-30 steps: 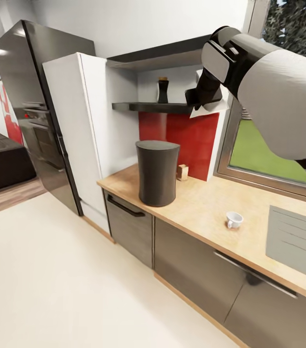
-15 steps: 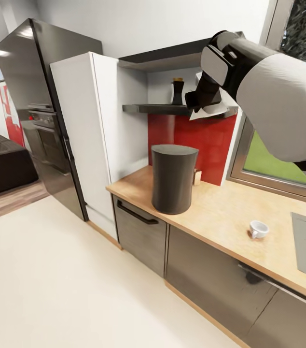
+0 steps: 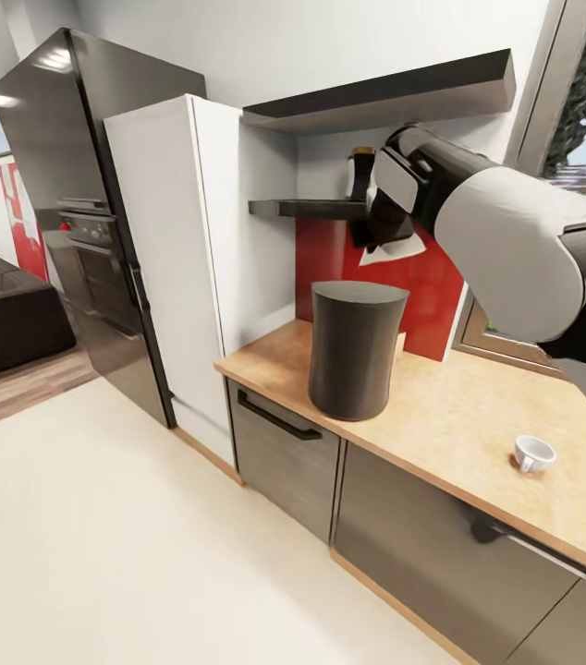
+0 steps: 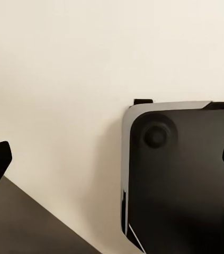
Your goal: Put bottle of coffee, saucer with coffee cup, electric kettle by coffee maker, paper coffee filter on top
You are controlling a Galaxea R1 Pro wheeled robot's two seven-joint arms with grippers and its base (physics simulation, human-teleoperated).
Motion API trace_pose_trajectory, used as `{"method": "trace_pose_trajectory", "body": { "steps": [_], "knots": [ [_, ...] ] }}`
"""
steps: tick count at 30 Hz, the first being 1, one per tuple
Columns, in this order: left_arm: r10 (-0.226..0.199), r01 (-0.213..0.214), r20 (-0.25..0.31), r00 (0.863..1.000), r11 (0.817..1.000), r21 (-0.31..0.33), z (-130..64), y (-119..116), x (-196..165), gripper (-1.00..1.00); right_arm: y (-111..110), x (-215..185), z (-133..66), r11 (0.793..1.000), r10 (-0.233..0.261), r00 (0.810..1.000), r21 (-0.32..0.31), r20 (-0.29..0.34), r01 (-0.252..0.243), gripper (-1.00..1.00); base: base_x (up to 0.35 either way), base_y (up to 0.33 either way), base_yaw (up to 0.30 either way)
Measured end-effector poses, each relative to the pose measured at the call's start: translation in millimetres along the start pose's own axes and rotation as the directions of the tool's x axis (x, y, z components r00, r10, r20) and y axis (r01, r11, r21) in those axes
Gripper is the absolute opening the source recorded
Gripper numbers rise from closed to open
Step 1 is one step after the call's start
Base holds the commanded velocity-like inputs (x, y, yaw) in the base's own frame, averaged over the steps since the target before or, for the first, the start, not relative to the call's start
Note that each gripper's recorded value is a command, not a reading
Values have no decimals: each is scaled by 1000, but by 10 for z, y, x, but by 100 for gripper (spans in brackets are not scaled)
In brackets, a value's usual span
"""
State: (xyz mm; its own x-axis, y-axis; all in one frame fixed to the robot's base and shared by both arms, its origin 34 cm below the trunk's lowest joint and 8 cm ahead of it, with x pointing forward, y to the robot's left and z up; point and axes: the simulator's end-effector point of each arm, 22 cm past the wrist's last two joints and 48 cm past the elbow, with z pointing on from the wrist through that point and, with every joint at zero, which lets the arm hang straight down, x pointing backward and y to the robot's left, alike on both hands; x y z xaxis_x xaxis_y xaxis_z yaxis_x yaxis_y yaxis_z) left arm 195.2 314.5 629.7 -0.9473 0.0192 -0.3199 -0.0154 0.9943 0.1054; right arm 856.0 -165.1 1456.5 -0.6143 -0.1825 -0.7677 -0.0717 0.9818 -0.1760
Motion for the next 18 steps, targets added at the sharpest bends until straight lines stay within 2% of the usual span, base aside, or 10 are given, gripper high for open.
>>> {"method": "trace_pose_trajectory", "body": {
  "steps": [12, 18],
  "knots": [
    [0, 0, -1, 1000, 1000, -2, -1, 3, 4, 100, 18, 103, 92, 1000, -2, 1000, -1, -19, 2, -100, 10, 1, -5],
    [0, 0, 0, 1000, 1000, 0, -2, 3, 3, 100, 23, 129, 112, 1000, -2, 1000, -2, -24, 2, -100, 151, 0, -216]
  ]
}}
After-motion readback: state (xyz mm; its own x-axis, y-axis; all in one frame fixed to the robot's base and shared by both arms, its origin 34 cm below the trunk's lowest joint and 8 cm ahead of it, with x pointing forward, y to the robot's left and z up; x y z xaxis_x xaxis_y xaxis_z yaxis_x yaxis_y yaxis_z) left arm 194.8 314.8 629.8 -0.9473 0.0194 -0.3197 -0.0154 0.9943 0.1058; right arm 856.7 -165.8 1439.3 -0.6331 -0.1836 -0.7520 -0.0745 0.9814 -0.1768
